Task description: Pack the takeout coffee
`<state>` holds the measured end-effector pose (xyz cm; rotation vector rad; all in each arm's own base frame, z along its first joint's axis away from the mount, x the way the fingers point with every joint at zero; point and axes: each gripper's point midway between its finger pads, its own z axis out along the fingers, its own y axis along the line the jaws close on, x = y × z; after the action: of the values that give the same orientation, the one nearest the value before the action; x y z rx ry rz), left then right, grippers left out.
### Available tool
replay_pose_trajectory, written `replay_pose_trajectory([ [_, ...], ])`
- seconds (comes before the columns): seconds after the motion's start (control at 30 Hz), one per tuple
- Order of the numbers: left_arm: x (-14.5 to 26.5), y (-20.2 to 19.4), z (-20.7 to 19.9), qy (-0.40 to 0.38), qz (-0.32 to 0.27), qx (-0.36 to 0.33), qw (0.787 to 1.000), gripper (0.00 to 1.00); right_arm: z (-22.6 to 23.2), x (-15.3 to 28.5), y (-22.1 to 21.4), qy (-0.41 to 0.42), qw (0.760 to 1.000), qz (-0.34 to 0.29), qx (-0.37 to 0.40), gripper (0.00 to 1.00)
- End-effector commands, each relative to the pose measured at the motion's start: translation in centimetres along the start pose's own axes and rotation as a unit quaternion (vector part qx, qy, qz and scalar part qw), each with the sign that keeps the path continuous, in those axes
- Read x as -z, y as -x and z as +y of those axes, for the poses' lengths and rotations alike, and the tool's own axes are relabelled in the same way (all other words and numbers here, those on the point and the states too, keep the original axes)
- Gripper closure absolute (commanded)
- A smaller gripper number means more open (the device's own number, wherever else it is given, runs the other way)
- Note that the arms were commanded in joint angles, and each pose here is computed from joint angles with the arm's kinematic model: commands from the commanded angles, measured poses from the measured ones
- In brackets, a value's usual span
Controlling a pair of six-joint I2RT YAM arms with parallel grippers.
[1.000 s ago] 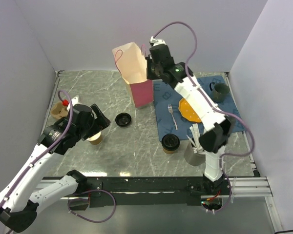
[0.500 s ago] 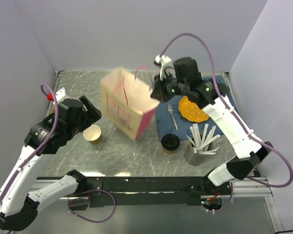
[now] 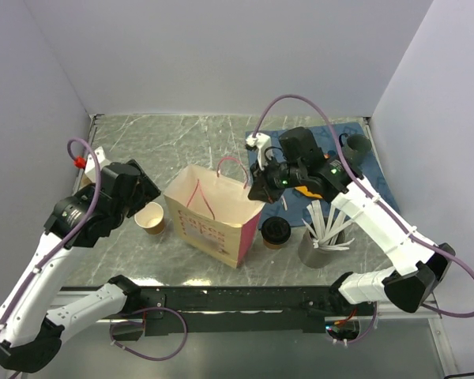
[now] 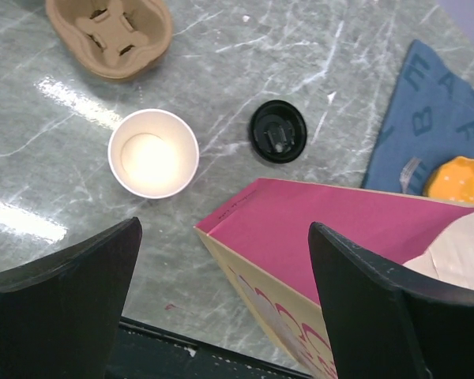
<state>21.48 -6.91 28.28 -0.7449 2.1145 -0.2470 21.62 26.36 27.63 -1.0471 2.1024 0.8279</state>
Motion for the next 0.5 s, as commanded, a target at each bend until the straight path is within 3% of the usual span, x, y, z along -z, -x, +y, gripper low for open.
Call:
replay_pose_trajectory([
  [0.0,-1.6,-0.5,0.9,0.035,-0.005,-0.007,0.999,0.06,0.8,-0.8,1.5,0.000,0.999,-0.018,0.046,0.89],
  [0.13,-2.3,-0.3,1.7,0.066,-0.008,0.010,0.998,0.04,0.1,-1.9,0.6,-0.028,0.998,0.018,0.055,0.87],
  [0.3,-3.1,1.0,2.2,0.071,-0.014,0.052,0.996,0.05,-0.1,-1.7,1.0,-0.042,0.997,0.003,0.070,0.87],
  [0.47,-4.2,1.4,2.4,0.072,-0.008,0.079,0.994,0.07,-0.9,-2.3,1.0,-0.053,0.995,0.019,0.084,0.76],
])
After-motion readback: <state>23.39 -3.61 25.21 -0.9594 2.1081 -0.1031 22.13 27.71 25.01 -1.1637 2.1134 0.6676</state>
